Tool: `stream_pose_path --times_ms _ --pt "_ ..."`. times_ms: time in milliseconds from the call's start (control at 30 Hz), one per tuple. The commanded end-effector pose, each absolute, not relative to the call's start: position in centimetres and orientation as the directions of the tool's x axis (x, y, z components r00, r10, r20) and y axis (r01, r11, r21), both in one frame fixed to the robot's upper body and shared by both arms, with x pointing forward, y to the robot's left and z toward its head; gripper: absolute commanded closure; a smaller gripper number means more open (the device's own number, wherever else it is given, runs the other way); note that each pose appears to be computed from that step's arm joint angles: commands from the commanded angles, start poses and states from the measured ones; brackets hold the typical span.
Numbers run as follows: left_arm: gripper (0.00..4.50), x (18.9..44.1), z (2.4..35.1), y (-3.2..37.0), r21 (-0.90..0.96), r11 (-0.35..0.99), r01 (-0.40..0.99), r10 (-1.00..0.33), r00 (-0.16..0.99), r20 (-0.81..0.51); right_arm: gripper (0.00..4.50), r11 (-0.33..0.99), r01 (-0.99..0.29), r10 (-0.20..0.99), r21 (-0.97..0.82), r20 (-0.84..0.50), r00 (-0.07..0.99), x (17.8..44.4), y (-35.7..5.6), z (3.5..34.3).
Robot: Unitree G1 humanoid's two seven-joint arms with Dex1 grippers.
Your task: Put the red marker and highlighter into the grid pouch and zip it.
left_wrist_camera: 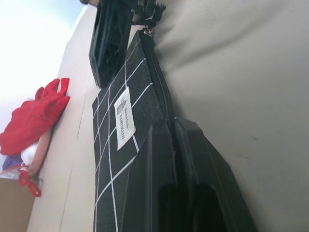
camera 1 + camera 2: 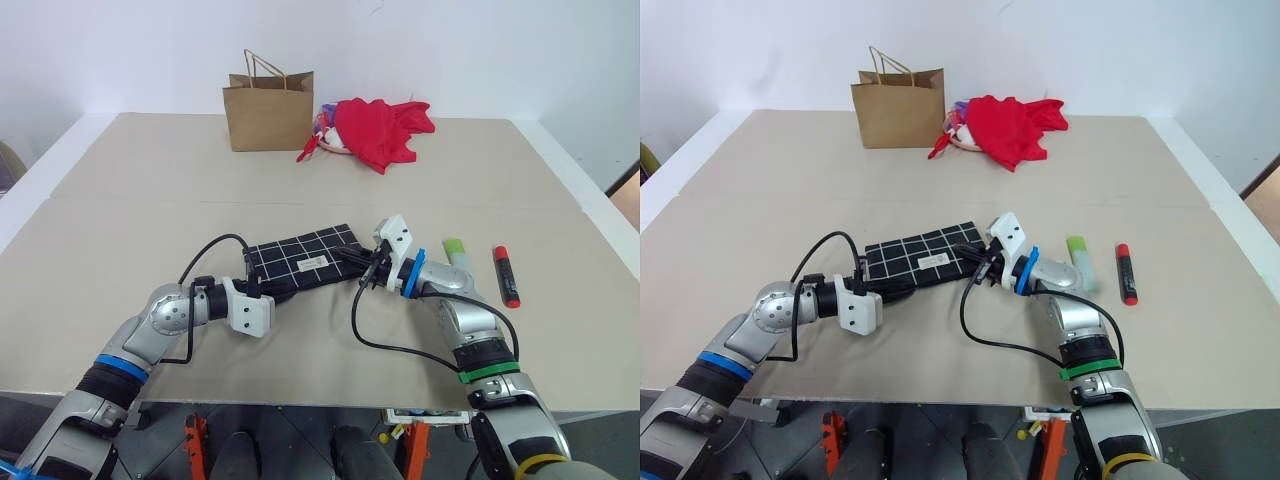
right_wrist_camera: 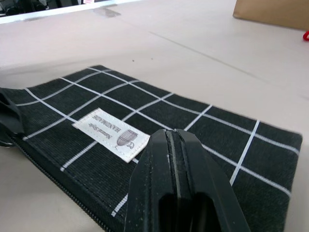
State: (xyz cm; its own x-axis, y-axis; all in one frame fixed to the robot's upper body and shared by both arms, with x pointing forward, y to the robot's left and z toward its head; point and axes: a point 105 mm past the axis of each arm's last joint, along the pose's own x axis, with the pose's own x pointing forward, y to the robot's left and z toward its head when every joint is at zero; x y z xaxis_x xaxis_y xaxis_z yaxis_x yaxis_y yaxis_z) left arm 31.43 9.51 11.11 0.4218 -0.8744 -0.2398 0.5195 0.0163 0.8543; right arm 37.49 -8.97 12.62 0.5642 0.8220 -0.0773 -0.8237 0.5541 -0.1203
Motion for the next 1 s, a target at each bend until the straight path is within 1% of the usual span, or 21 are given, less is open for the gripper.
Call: stream_pose_path --times_ms 33,167,300,333,367,400,433,467,500,567,667,767,867,1000 --pt "4.44 32.2 11.0 10.3 0.832 0.042 0.553 -0.861 0.442 -0.251 4.50 0.546 -0.822 0.828 -0.163 -0.045 0.559 37.2 -9.0 13.9" --pt "4.44 32.6 13.0 10.1 0.791 0.155 0.592 -0.885 0.440 -0.156 4.50 0.583 -0.797 0.808 -0.158 0.011 0.589 37.3 -9.4 15.4" --pt "4.50 32.4 15.1 9.8 0.715 0.232 0.659 -0.908 0.410 -0.083 3.18 0.617 -0.763 0.786 -0.192 0.114 0.607 36.2 -10.4 18.4" --pt "4.50 32.2 15.6 9.8 0.691 0.239 0.682 -0.916 0.394 -0.072 2.66 0.632 -0.748 0.775 -0.204 0.147 0.615 35.7 -11.0 19.2" --pt "4.50 32.1 16.0 9.8 0.671 0.239 0.702 -0.923 0.378 -0.066 2.31 0.639 -0.742 0.769 -0.203 0.163 0.618 35.2 -11.6 19.6" --pt "4.50 31.9 16.4 9.7 0.653 0.238 0.719 -0.930 0.363 -0.061 1.66 0.644 -0.736 0.765 -0.209 0.178 0.619 34.5 -12.1 20.0" --pt "4.50 31.8 16.7 9.7 0.638 0.237 0.733 -0.934 0.352 -0.057 1.34 0.646 -0.731 0.763 -0.219 0.189 0.618 33.9 -12.5 20.1" --pt "4.50 31.6 16.9 9.7 0.626 0.234 0.743 -0.938 0.343 -0.056 0.89 0.646 -0.730 0.763 -0.221 0.192 0.617 33.4 -12.9 20.1" --pt "4.50 31.5 17.2 9.7 0.614 0.226 0.756 -0.942 0.330 -0.059 0.76 0.644 -0.729 0.765 -0.232 0.197 0.613 32.3 -13.4 19.6" --pt "4.50 31.2 17.4 9.7 0.596 0.211 0.775 -0.948 0.311 -0.069 0.04 0.639 -0.730 0.769 -0.245 0.183 0.612 30.8 -14.2 18.7" --pt "4.50 31.1 17.4 9.9 0.585 0.191 0.788 -0.950 0.298 -0.092 0.04 0.627 -0.742 0.777 -0.237 0.111 0.620 29.2 -15.3 16.8" --pt "4.50 31.2 17.4 10.0 0.584 0.185 0.790 -0.950 0.297 -0.101 0.04 0.624 -0.746 0.774 -0.233 0.049 0.632 28.6 -16.3 15.6" --pt "4.50 31.1 17.4 10.0 0.586 0.178 0.790 -0.950 0.293 -0.107 0.04 0.664 -0.715 0.742 -0.217 0.077 0.666 28.9 -17.3 15.8" --pt "4.50 30.9 17.3 9.8 0.587 0.171 0.791 -0.952 0.287 -0.108 0.04 0.678 -0.710 0.732 -0.189 0.100 0.673 29.0 -17.4 15.7"
